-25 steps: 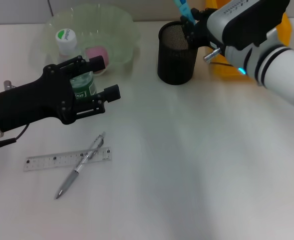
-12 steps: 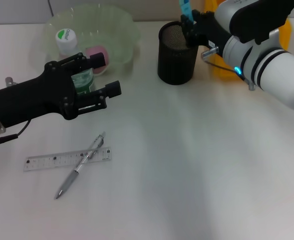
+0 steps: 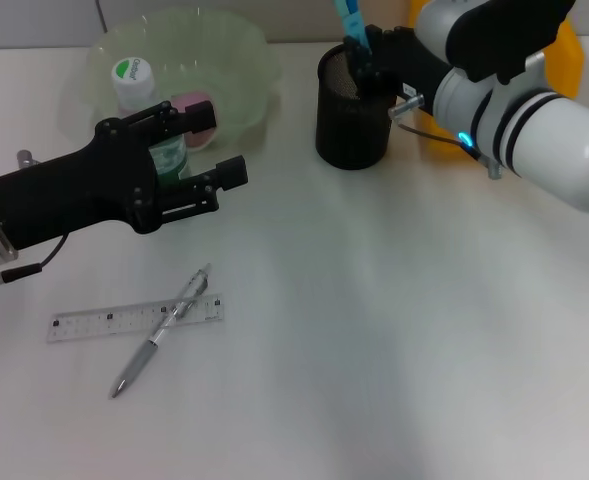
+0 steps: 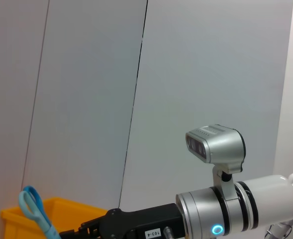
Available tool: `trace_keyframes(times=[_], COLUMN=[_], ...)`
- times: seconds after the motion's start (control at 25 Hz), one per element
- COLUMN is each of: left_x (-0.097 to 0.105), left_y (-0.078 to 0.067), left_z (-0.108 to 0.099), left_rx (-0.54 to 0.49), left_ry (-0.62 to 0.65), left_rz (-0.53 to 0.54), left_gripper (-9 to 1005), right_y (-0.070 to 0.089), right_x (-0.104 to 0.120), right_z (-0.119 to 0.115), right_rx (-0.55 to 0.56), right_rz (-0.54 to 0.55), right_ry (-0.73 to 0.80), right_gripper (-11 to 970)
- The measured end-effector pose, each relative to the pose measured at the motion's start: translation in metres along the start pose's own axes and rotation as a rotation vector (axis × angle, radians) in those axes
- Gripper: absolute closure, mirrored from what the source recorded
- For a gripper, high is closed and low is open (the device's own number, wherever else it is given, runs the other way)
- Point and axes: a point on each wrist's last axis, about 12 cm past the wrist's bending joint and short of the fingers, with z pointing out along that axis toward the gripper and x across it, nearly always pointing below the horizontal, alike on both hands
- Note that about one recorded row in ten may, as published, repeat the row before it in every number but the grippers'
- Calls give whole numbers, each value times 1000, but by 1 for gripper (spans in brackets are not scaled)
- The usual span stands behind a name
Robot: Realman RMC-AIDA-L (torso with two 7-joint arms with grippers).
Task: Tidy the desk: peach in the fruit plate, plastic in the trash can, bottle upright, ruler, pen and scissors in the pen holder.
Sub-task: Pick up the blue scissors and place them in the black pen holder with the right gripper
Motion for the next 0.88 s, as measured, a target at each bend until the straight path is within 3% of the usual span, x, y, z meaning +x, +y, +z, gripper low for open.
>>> trace_keyframes(times=[0.48,0.68,0.88], left_x=[-2,-2,-1], left_y=[2,2,2], left_z=[3,4,2], left_rx=[-1,1,-2], left_ry=[2,3,2], left_rz=[6,6,3], left_gripper=[205,205,205], right_y=[-6,-6,-8], right_x=[3,2,-5], right_z=[6,5,-10], right_rx=[6,-4,-4], right_rz=[5,14,63], right_ry=[37,43,0], right_gripper=[718,512,465])
